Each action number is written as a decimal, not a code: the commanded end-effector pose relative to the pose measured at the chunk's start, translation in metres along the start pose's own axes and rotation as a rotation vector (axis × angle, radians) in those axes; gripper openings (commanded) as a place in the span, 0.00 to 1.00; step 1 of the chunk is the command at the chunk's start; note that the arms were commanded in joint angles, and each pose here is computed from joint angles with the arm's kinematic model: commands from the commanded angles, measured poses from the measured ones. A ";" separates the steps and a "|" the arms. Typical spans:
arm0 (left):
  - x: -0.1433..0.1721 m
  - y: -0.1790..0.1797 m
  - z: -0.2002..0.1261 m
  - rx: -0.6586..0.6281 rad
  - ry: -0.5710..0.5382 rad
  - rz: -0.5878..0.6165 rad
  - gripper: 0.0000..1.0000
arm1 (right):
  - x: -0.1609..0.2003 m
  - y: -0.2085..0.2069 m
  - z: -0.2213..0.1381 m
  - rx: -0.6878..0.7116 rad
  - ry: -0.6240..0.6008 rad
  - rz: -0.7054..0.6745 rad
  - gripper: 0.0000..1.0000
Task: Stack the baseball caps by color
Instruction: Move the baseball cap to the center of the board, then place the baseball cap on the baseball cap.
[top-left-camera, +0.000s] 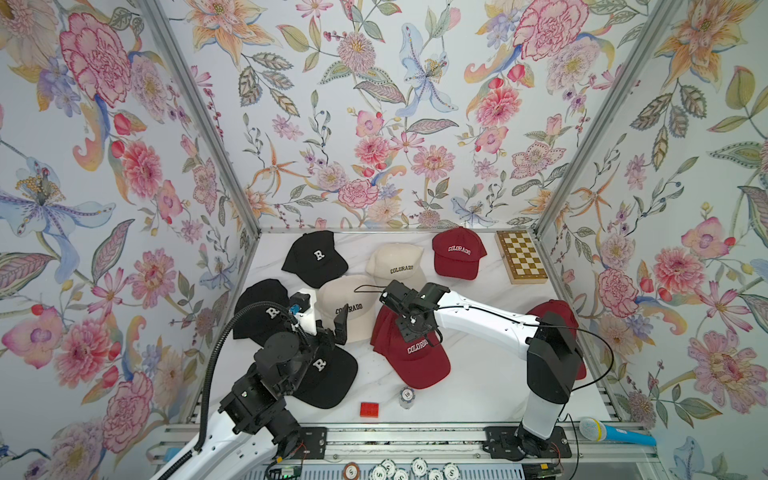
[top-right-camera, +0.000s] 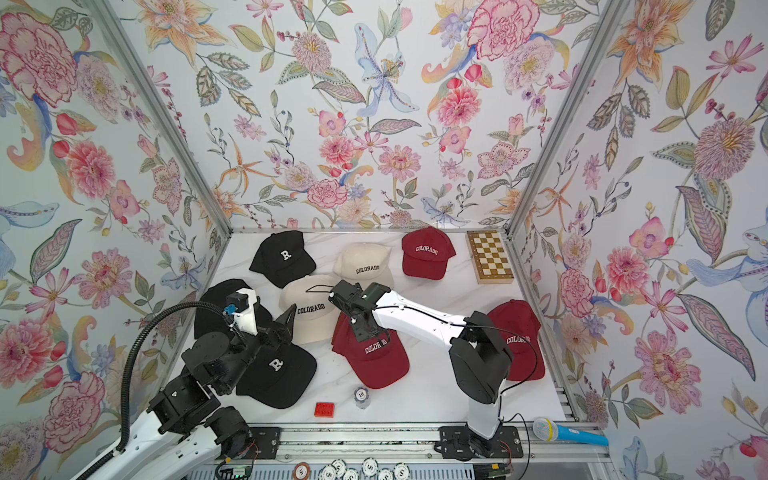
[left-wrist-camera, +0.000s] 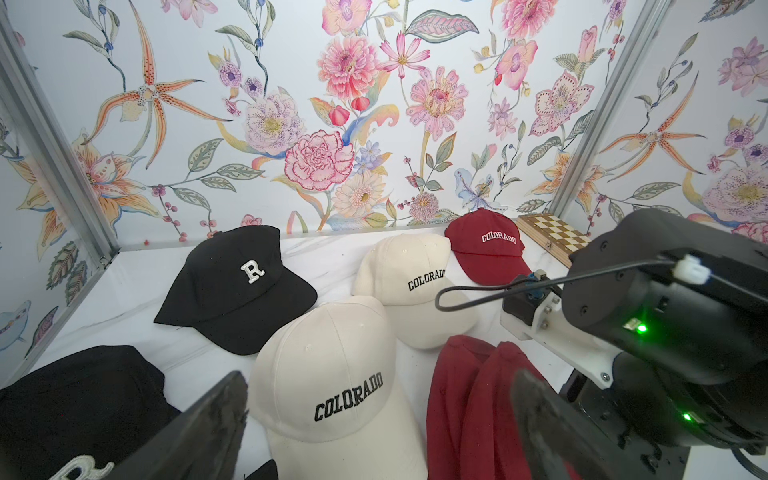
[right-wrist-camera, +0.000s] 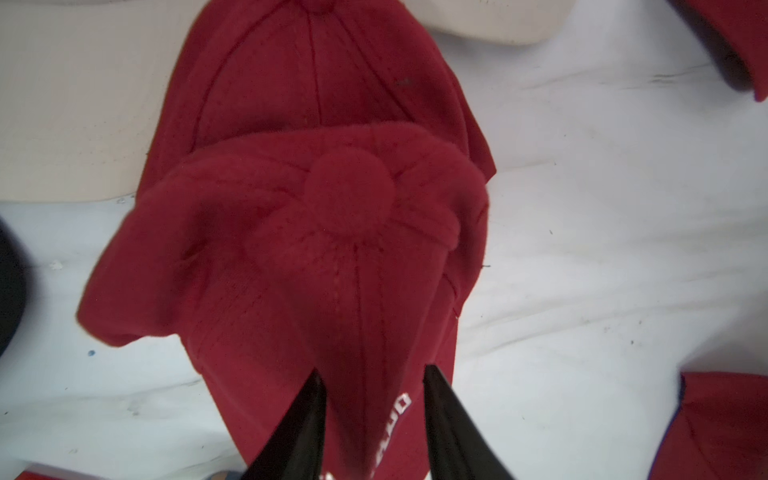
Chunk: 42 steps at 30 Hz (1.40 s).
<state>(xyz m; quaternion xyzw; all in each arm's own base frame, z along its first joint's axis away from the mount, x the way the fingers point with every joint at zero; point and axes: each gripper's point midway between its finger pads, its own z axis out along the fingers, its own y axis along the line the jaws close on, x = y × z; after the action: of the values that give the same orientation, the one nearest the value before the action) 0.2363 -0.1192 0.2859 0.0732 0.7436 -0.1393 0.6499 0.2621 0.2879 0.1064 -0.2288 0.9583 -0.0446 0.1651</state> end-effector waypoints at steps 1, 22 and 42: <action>-0.004 0.001 0.001 -0.014 -0.010 -0.009 1.00 | -0.003 -0.003 0.010 0.010 0.002 0.010 0.40; -0.008 -0.005 0.014 -0.021 -0.016 0.005 1.00 | 0.003 -0.076 0.038 0.073 0.027 0.211 0.41; -0.019 -0.032 0.048 0.033 -0.005 0.050 1.00 | 0.005 -0.151 0.009 0.021 -0.044 0.440 0.75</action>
<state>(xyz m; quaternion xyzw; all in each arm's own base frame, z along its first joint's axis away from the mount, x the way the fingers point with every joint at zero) 0.2735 -0.1533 0.2794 0.0938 0.7571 -0.1181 0.6357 0.3234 0.1459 0.0977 -0.0154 0.9830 -0.0423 0.1781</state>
